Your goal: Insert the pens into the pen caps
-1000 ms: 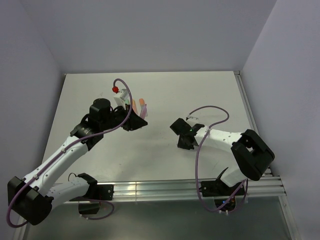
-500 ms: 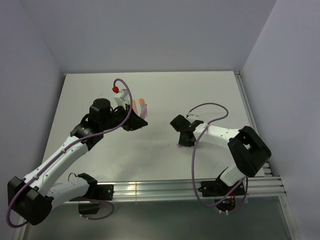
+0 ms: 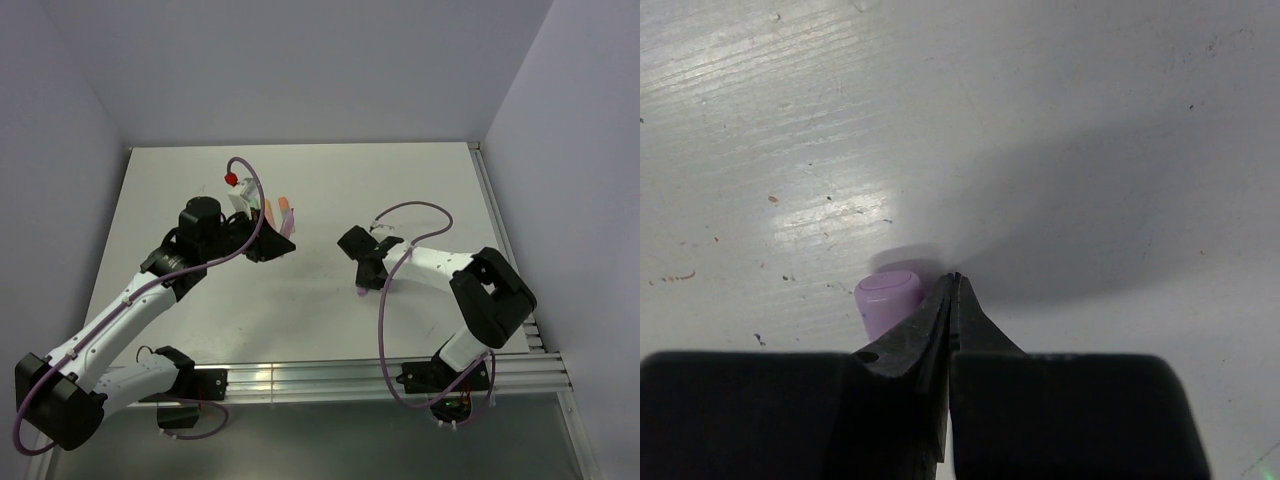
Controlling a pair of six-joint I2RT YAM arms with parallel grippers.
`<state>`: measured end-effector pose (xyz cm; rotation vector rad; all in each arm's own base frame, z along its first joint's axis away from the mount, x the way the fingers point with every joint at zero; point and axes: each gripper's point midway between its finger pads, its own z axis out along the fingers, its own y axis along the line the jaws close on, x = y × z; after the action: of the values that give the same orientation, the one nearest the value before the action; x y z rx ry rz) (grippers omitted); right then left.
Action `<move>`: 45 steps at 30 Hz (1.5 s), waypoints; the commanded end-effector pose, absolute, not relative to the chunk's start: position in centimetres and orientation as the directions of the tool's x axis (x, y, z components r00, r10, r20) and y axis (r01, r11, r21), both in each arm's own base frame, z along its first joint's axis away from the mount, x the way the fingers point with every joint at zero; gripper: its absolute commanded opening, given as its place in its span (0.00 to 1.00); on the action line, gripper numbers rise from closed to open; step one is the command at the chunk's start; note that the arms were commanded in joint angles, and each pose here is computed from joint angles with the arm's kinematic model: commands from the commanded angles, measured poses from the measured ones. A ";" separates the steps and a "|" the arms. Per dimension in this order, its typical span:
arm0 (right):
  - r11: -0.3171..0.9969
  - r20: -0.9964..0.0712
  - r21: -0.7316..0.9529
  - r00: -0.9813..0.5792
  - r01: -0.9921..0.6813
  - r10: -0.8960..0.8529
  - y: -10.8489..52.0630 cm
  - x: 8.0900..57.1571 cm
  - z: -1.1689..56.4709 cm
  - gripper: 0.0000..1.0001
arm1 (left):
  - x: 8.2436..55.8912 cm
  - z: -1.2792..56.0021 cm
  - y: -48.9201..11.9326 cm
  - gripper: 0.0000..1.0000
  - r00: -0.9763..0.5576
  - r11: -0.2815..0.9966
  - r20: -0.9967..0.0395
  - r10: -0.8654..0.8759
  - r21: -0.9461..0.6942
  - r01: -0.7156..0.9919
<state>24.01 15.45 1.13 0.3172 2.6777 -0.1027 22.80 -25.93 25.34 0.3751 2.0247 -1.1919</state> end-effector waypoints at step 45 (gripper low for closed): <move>0.985 -0.455 0.060 -0.875 0.159 0.169 17.9 24.8 2.6 0.49 | 22.5 26.9 -26.2 0.00 -0.647 0.472 -0.751 -0.134 -0.622 0.624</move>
<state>24.37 17.39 2.81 0.2365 2.6730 0.0098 22.56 -26.12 25.22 0.3866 2.0194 -1.2131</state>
